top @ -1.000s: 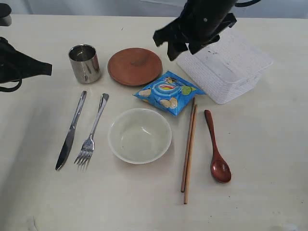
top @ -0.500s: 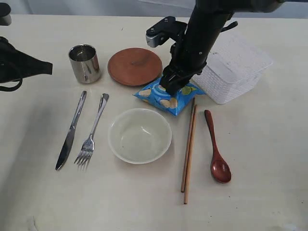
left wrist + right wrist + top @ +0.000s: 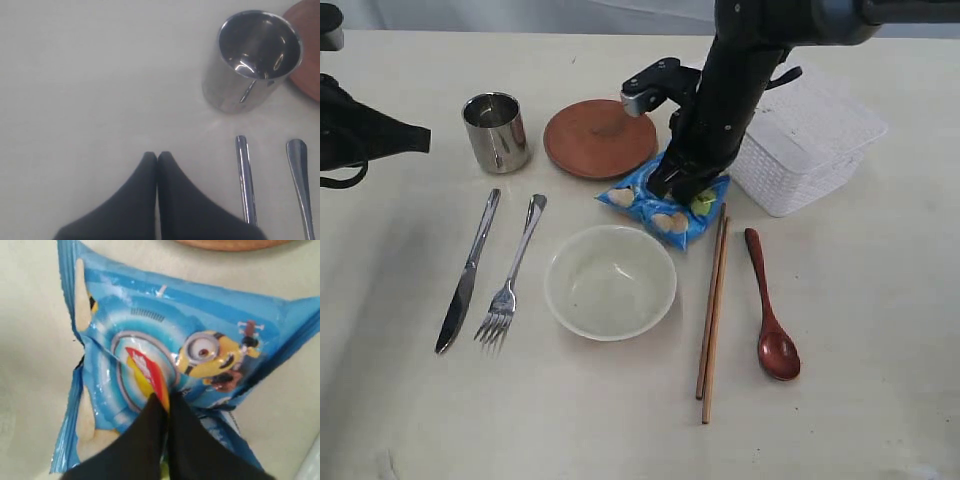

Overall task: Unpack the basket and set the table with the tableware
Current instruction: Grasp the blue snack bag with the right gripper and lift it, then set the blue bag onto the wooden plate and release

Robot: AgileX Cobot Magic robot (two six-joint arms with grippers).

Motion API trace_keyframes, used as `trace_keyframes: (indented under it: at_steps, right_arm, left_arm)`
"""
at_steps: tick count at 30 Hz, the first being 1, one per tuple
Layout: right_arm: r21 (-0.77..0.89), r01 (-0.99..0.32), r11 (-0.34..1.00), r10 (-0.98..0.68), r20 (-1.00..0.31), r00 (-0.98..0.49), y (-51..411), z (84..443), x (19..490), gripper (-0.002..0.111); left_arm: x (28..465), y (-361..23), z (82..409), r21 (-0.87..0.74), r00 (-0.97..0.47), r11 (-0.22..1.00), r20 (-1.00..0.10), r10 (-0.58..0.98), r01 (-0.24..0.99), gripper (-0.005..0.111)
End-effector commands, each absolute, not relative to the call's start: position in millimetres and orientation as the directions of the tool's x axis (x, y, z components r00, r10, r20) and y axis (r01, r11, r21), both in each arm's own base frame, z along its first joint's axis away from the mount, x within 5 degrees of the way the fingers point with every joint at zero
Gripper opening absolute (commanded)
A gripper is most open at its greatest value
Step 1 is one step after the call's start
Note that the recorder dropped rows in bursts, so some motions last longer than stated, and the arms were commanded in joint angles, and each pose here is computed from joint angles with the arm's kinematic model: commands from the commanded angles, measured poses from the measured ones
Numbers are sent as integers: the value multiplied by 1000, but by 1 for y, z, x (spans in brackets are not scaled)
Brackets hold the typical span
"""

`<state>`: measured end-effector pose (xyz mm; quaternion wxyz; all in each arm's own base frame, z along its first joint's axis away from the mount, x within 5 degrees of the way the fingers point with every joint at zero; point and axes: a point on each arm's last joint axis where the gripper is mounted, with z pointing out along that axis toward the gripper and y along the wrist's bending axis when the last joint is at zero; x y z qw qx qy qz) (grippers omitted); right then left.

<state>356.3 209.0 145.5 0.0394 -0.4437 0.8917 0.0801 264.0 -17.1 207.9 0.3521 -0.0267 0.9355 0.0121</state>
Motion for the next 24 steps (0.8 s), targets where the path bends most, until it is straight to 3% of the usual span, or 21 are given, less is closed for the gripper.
trace_keyframes:
  at_steps: [1, 4, 7, 11, 15, 24]
  right_arm:
    - [129, -784, 608, -782, -77, -619, 201, 154, 349, 0]
    - [94, -780, 618, -769, -128, -626, 198, 183, 345, 0]
    - [20, -777, 629, -745, -270, -609, 197, 220, 346, 0]
    - [-6, -756, 654, -687, -422, -591, 205, 236, 354, 0]
    - [21, -727, 686, -613, -521, -593, 218, 235, 373, 0]
    - [133, -716, 685, -571, -512, -641, 253, 197, 412, 0]
  left_arm:
    - [263, -17, 206, -7, -751, 998, -658, -56, -68, 0]
    - [263, -17, 206, -7, -751, 998, -658, -56, -68, 0]
    - [263, -17, 206, -7, -751, 998, -658, -56, -68, 0]
    - [263, -17, 206, -7, -751, 998, -658, -56, -68, 0]
    - [263, -17, 206, -7, -751, 998, -658, -56, -68, 0]
    - [263, -17, 207, -7, -749, 998, -661, -54, -65, 0]
